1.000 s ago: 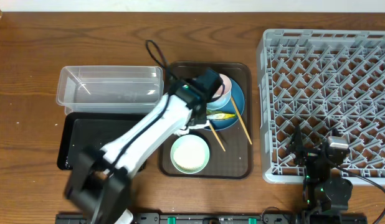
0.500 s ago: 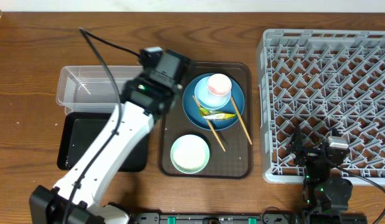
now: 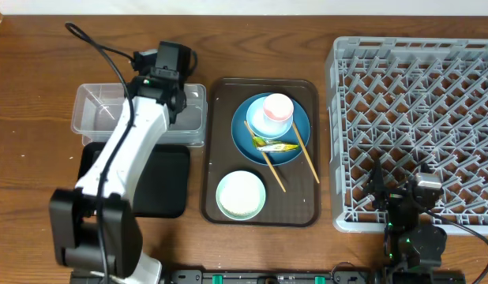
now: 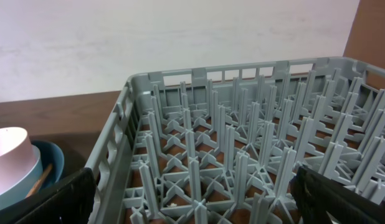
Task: Sort waste into correct bins and load items into the dishwasher rack
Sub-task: 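Carry tissue with left gripper into the clear plastic bin and release, then grasp the yellow-green snack wrapper on the blue plate with left gripper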
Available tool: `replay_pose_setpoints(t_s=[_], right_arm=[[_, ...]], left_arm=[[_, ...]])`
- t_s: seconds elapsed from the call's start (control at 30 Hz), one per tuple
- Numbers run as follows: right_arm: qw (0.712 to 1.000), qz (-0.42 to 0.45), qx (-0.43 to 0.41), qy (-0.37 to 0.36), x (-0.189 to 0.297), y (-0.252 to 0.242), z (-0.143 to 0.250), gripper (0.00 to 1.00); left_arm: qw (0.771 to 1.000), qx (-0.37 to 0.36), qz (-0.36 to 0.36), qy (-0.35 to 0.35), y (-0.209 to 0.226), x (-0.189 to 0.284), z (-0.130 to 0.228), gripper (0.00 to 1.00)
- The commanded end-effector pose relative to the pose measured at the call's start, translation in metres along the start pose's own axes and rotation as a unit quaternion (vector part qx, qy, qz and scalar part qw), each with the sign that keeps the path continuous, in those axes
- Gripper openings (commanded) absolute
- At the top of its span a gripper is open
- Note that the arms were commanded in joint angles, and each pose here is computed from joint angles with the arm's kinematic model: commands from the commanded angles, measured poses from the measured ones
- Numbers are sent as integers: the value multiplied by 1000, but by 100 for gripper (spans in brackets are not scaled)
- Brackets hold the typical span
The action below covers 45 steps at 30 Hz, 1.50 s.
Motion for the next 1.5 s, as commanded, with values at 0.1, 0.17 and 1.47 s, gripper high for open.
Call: replay_pose_setpoints(t_s=[0.1, 0.17, 1.47], right_arm=[[1000, 7, -4, 0, 0, -2, 0, 99], [1000, 7, -4, 0, 0, -2, 0, 99], [1000, 7, -4, 0, 0, -2, 0, 99]], left_arm=[[1000, 2, -5, -29, 7, 9, -7, 49], [999, 7, -3, -38, 10, 16, -9, 53], [966, -34, 253, 44, -168, 97, 82, 59]])
Point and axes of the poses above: each gripper's point midway between its finger pads, its own x axis back along the fingers, its own y axis along the line the jaws close on, z = x × y, the point moved 10 cm from there along x, back along the fingers, and after that the axes turned 15 degrees about -x, right-handed, at the moved point
